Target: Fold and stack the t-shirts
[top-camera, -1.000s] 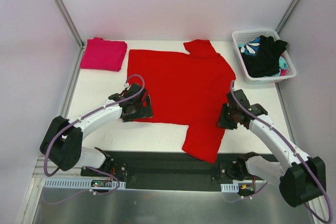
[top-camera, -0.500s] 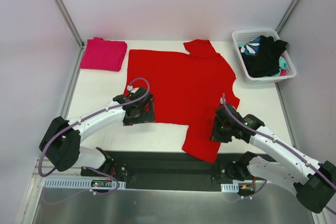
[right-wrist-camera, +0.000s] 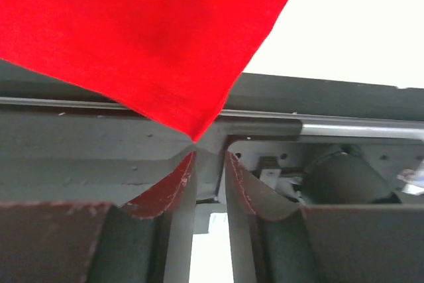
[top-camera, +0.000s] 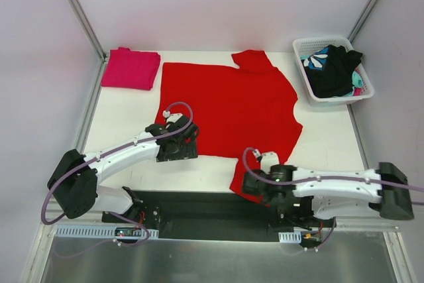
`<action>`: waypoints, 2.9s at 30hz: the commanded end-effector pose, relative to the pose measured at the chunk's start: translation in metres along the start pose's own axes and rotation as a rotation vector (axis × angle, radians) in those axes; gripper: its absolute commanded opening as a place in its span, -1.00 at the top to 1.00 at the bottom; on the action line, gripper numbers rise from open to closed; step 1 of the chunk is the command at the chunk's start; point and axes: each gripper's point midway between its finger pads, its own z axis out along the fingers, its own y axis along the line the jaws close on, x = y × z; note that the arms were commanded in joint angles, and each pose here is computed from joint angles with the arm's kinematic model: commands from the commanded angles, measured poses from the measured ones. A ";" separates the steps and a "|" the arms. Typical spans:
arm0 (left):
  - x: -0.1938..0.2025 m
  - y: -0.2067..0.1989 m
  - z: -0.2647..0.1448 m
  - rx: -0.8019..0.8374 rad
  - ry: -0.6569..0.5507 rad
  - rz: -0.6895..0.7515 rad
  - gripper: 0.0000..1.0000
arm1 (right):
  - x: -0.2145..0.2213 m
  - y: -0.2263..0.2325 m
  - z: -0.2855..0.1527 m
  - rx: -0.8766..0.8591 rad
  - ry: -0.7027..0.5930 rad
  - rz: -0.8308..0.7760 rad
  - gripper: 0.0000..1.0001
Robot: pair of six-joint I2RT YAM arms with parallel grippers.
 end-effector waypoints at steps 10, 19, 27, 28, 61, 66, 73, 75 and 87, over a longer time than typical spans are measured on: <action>0.001 0.004 -0.005 -0.021 -0.055 -0.023 -0.98 | -0.003 0.035 -0.014 0.279 -0.161 -0.296 0.46; 0.002 0.001 -0.005 -0.014 -0.053 -0.023 -0.98 | 0.020 0.010 -0.004 0.352 -0.153 -0.290 0.46; 0.001 -0.006 -0.003 -0.017 -0.043 -0.011 -0.98 | 0.023 -0.005 0.005 0.383 -0.155 -0.269 0.45; 0.002 -0.007 -0.003 -0.016 -0.042 -0.008 -0.98 | 0.024 -0.003 0.008 0.375 -0.154 -0.265 0.45; 0.006 -0.024 -0.003 -0.004 -0.029 0.018 -0.98 | 0.017 0.005 0.023 0.434 -0.211 -0.264 0.40; 0.006 -0.028 -0.004 0.001 -0.028 0.025 -0.98 | 0.015 0.007 0.025 0.441 -0.214 -0.273 0.41; 0.007 -0.030 -0.003 0.001 -0.026 0.028 -0.98 | 0.015 0.009 0.029 0.442 -0.207 -0.279 0.48; 0.007 -0.031 -0.003 -0.001 -0.024 0.031 -0.98 | 0.015 0.009 0.030 0.442 -0.206 -0.277 0.51; 0.009 -0.033 -0.001 -0.004 -0.016 0.036 -0.98 | 0.011 0.011 0.030 0.440 -0.217 -0.280 0.98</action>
